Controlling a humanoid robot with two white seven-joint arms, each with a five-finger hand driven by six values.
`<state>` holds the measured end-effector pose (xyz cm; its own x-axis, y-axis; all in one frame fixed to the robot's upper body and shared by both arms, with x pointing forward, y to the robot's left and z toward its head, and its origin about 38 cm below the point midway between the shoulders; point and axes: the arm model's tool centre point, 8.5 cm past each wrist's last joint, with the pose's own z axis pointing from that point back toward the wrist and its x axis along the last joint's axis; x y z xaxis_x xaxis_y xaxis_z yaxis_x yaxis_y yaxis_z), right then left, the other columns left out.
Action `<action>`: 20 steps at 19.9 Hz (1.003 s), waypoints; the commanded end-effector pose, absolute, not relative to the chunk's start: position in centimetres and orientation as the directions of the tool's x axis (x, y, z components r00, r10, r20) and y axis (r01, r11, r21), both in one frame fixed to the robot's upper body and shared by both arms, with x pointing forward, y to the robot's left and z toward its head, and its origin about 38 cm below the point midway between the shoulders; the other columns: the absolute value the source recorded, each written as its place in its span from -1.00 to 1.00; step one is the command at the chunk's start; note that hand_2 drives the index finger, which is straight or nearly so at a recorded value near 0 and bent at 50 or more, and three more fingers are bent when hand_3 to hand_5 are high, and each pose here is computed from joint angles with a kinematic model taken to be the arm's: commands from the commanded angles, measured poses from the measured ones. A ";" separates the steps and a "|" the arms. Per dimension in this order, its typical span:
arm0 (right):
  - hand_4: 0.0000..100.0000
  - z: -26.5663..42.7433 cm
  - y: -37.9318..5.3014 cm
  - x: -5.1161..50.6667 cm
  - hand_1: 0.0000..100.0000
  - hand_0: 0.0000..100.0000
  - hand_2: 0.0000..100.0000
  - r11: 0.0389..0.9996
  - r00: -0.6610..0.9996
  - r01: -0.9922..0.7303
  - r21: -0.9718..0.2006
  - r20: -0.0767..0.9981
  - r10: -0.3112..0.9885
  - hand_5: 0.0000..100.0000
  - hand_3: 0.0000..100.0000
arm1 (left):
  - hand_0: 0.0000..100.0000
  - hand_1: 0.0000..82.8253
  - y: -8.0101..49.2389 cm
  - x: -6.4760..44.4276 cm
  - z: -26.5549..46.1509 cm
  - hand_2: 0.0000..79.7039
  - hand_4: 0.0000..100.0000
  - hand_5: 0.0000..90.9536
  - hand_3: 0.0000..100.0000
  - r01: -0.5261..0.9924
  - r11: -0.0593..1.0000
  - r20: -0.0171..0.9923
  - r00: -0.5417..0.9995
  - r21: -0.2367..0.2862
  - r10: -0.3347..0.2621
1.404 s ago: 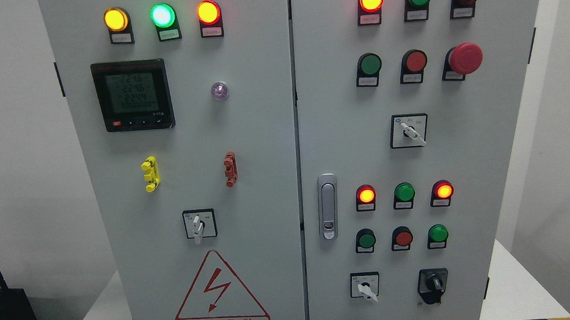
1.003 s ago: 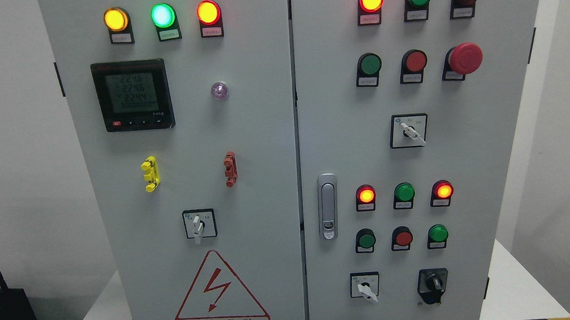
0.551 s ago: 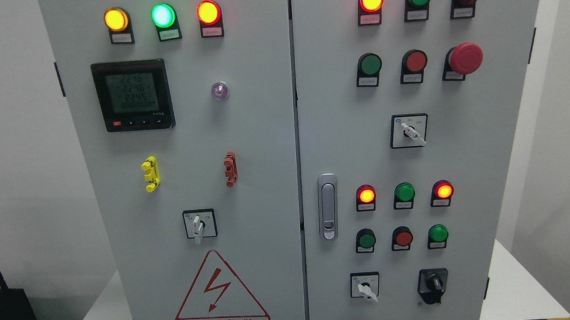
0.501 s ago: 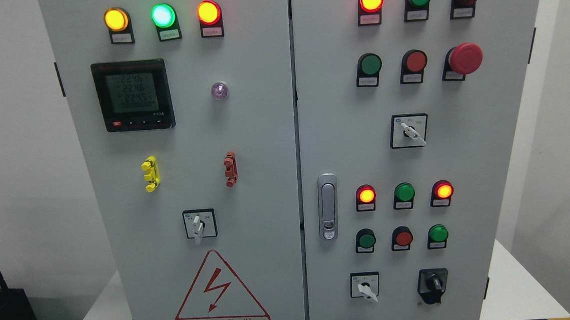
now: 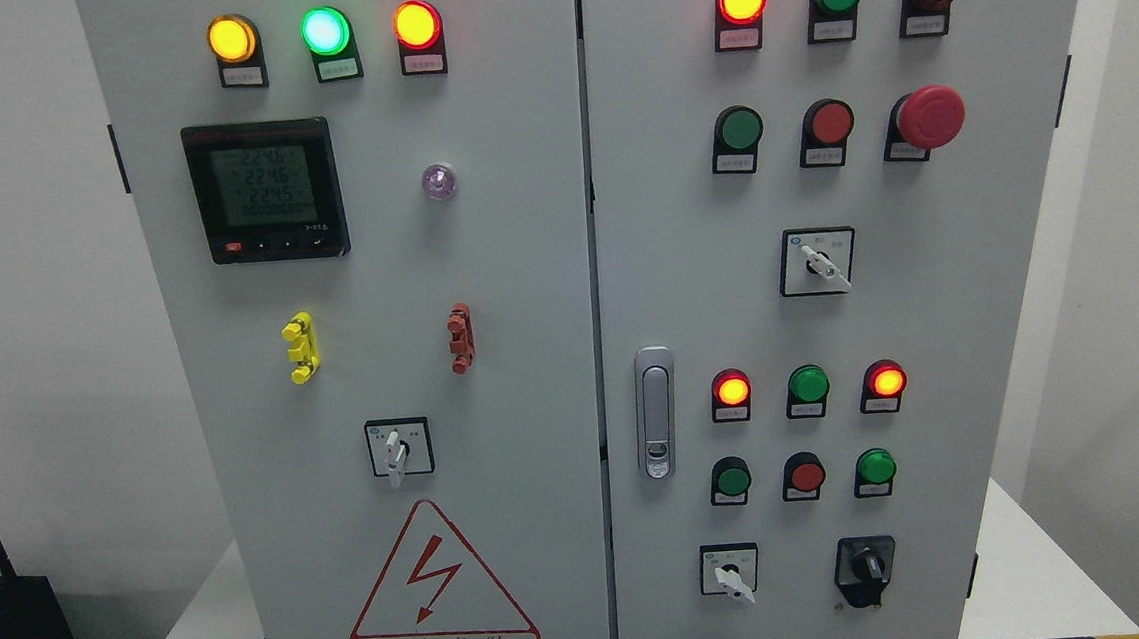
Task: Turn on light switch 1
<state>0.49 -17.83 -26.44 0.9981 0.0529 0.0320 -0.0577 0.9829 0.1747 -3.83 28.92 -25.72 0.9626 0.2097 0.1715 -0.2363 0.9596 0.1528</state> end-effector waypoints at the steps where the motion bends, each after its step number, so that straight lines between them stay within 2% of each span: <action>1: -1.00 -26.4 -17.8 0.5 -0.22 -0.76 -1.00 0.984 0.999 -0.040 0.176 0.032 0.034 -1.00 -1.00 | -0.09 -0.77 35.5 1.7 -23.1 -1.00 -1.00 -1.00 -1.00 -0.404 0.888 0.448 0.851 0.222 0.275; 5: -1.00 -26.4 -17.8 0.5 -0.22 -0.76 -1.00 0.984 0.999 -0.039 0.176 0.031 0.035 -1.00 -1.00 | -0.08 -0.77 39.6 5.0 -20.0 -1.00 -0.98 -1.00 -0.96 -0.513 0.809 0.633 0.735 0.287 0.242; 9: -1.00 -26.4 -17.8 0.5 -0.22 -0.76 -1.00 0.984 0.999 -0.039 0.176 0.031 0.035 -1.00 -1.00 | -0.08 -0.75 43.2 9.2 -15.5 -1.00 -0.87 -1.00 -0.82 -0.593 0.752 0.797 0.584 0.288 0.155; 12: -1.00 -26.4 -17.8 0.5 -0.22 -0.76 -1.00 0.984 0.999 -0.041 0.176 0.032 0.036 -1.00 -1.00 | -0.07 -0.75 45.5 11.2 -12.0 -1.00 -0.80 -1.00 -0.76 -0.655 0.694 0.865 0.493 0.299 0.093; 20: -1.00 -26.4 -17.8 0.5 -0.22 -0.76 -1.00 0.984 0.999 -0.039 0.176 0.031 0.035 -1.00 -1.00 | -0.03 -0.82 48.0 17.7 -0.4 -1.00 -0.69 -1.00 -0.66 -0.700 0.670 0.968 0.202 0.247 -0.146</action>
<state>0.49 -17.82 -26.44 0.9981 0.0529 0.0320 -0.0577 0.9830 0.1746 10.90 43.00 -14.50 0.5524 0.1257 0.8240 -0.6025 0.7434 0.2905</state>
